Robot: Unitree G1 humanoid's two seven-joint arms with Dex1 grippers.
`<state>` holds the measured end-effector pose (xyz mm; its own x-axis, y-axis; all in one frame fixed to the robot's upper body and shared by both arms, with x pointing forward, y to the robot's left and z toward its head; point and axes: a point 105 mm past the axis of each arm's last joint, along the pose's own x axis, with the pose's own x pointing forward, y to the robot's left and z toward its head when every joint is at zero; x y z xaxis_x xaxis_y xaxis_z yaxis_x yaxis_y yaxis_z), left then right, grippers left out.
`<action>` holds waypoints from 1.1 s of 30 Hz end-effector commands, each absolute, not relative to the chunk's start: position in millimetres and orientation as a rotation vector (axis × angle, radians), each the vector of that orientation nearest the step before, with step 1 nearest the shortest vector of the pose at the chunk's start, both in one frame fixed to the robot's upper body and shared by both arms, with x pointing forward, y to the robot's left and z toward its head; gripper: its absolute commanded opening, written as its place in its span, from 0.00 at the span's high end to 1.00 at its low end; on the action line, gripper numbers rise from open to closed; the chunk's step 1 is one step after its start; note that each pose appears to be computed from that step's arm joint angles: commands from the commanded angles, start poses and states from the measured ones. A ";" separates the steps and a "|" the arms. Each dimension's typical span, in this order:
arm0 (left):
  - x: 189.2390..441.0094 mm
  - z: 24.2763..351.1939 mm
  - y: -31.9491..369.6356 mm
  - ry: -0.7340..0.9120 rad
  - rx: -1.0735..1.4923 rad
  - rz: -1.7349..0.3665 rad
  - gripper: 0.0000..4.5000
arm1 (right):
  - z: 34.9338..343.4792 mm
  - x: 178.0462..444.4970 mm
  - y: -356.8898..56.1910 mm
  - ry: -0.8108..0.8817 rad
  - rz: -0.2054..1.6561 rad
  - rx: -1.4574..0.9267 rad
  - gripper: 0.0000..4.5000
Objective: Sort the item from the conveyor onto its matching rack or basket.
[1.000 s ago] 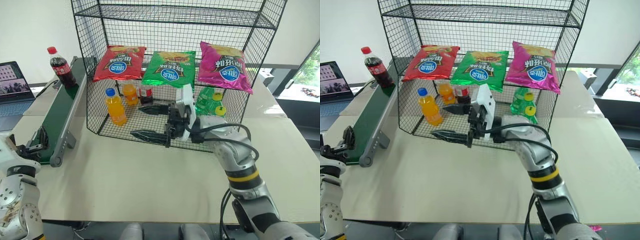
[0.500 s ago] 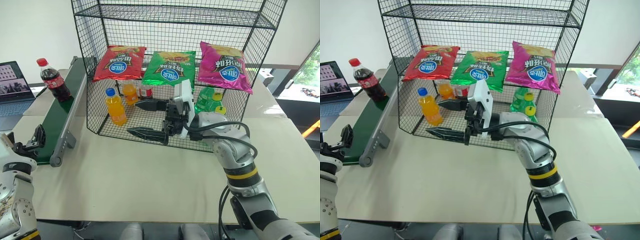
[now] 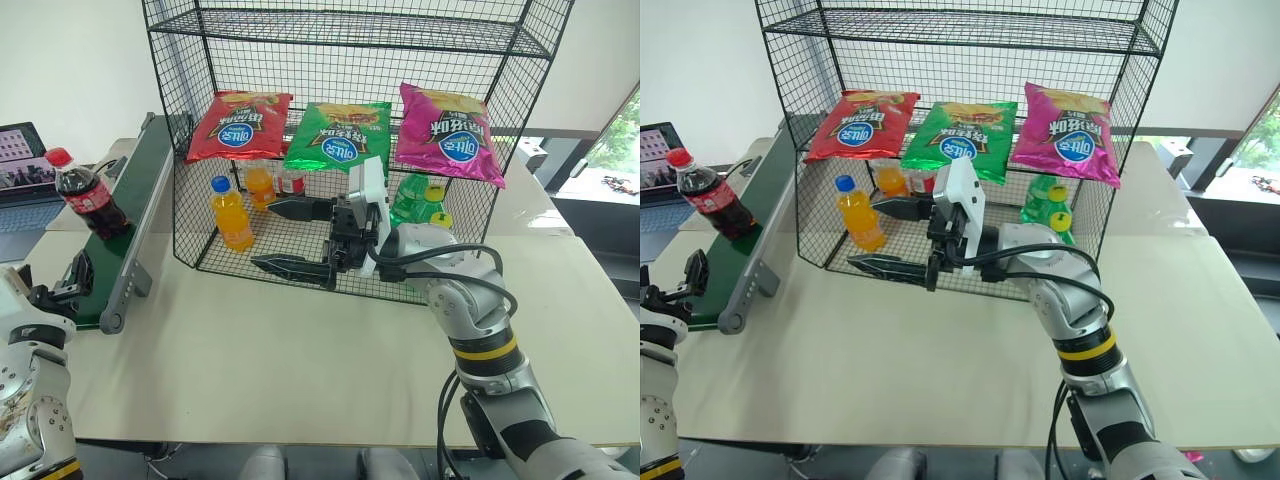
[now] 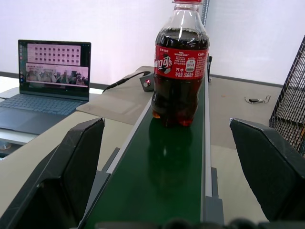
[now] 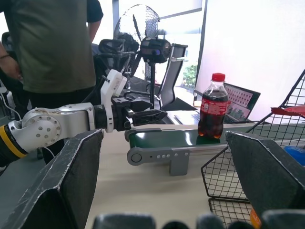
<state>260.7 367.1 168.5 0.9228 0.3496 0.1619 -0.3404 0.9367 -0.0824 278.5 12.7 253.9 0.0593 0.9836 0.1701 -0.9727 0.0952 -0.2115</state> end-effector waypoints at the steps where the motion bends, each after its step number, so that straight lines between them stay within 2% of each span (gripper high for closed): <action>1: 255.0 185.3 375.1 -0.226 -0.002 0.378 0.01 | 269.3 267.3 15.2 -0.368 1.521 -0.052 0.00; 20: 262.2 198.1 387.2 -0.252 0.000 0.351 0.01 | 276.9 260.8 17.4 -0.419 1.538 -0.043 0.00; 21: 261.1 198.5 388.3 -0.257 -0.009 0.354 0.13 | 276.9 260.7 17.3 -0.418 1.537 -0.042 0.00; 22: 259.7 198.4 388.1 -0.259 -0.011 0.353 0.18 | 276.9 260.7 17.1 -0.418 1.537 -0.042 0.00; 23: 258.0 197.3 386.7 -0.256 -0.012 0.348 0.27 | 276.9 260.8 16.8 -0.417 1.536 -0.042 0.00; 24: 256.2 195.6 384.8 -0.252 -0.014 0.345 0.31 | 276.9 260.8 16.8 -0.417 1.534 -0.042 0.00; 29: 253.9 195.2 366.8 -0.239 -0.017 0.291 0.31 | 276.9 262.4 15.0 -0.414 1.517 -0.040 0.00; 33: 257.1 205.7 306.4 -0.180 -0.023 -0.012 0.31 | 272.9 269.8 1.9 -0.394 1.415 -0.048 0.00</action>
<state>252.7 348.5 183.2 0.9707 0.1979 0.1365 -0.1931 0.9800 -0.0478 272.2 10.8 264.1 0.0716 0.9758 0.2067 -0.9623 0.1221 -0.2431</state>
